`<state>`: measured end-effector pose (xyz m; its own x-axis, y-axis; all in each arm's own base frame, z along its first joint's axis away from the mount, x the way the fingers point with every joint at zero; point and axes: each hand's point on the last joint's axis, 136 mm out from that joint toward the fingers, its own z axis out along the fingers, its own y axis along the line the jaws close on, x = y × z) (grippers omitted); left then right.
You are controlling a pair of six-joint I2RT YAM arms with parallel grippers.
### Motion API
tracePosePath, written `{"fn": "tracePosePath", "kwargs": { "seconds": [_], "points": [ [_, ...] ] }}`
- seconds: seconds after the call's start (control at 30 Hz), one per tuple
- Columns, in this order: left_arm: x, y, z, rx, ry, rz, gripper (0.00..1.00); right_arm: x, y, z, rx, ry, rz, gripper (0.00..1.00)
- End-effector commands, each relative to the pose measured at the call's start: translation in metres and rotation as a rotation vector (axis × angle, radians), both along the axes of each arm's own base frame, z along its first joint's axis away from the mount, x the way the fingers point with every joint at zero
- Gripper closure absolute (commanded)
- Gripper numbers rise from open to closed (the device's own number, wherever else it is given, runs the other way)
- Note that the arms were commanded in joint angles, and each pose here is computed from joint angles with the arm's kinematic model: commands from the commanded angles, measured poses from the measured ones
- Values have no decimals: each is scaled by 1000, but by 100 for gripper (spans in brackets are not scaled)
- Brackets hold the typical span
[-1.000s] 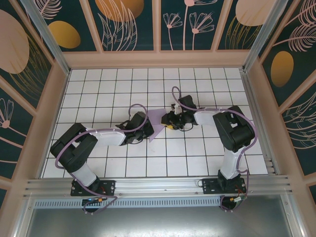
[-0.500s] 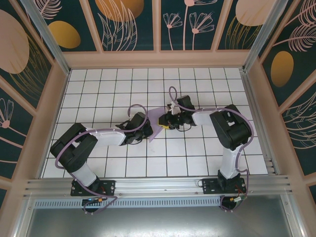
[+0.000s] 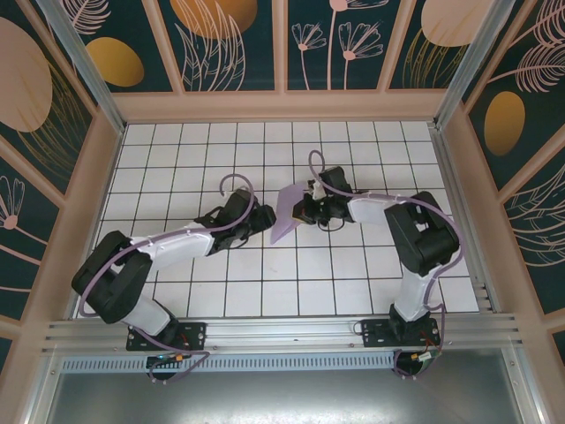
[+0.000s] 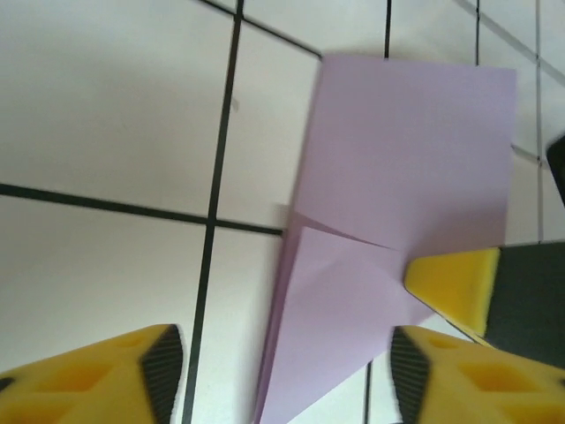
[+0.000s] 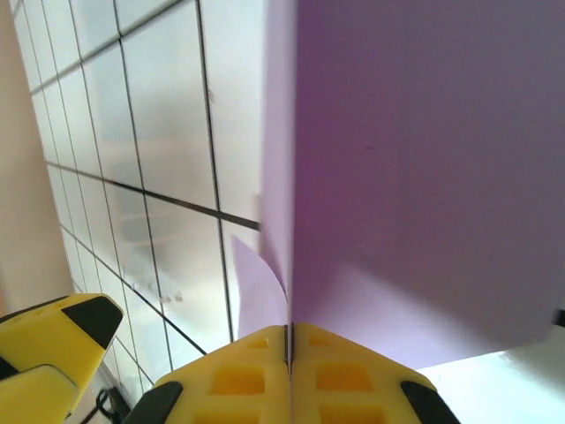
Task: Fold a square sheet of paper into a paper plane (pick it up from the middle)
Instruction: Fourth fold the wing at the center of the table.
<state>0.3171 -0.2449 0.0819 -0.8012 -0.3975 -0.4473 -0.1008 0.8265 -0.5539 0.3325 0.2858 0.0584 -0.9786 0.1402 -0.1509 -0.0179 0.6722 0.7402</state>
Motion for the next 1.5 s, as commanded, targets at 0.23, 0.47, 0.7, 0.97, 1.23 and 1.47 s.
{"fn": "tracePosePath", "kwargs": {
  "seconds": [0.23,0.47,0.7,0.97,1.23,1.47],
  "points": [
    [17,-3,52,-21,-206,-126,10,1,-32,12,-134,134,-324,100],
    [18,-27,36,-31,-252,-277,5,2,-25,-4,-131,231,-357,100],
    [14,-30,41,-23,-432,-369,8,11,-24,-8,-122,271,-354,100],
    [10,-37,37,54,-533,-444,17,10,-22,-9,-98,330,-341,100],
    [6,-60,16,216,-530,-556,15,8,-23,-7,-76,357,-328,97],
    [5,-78,-20,264,-489,-656,19,8,-23,-7,-61,377,-321,97]
  ]
}}
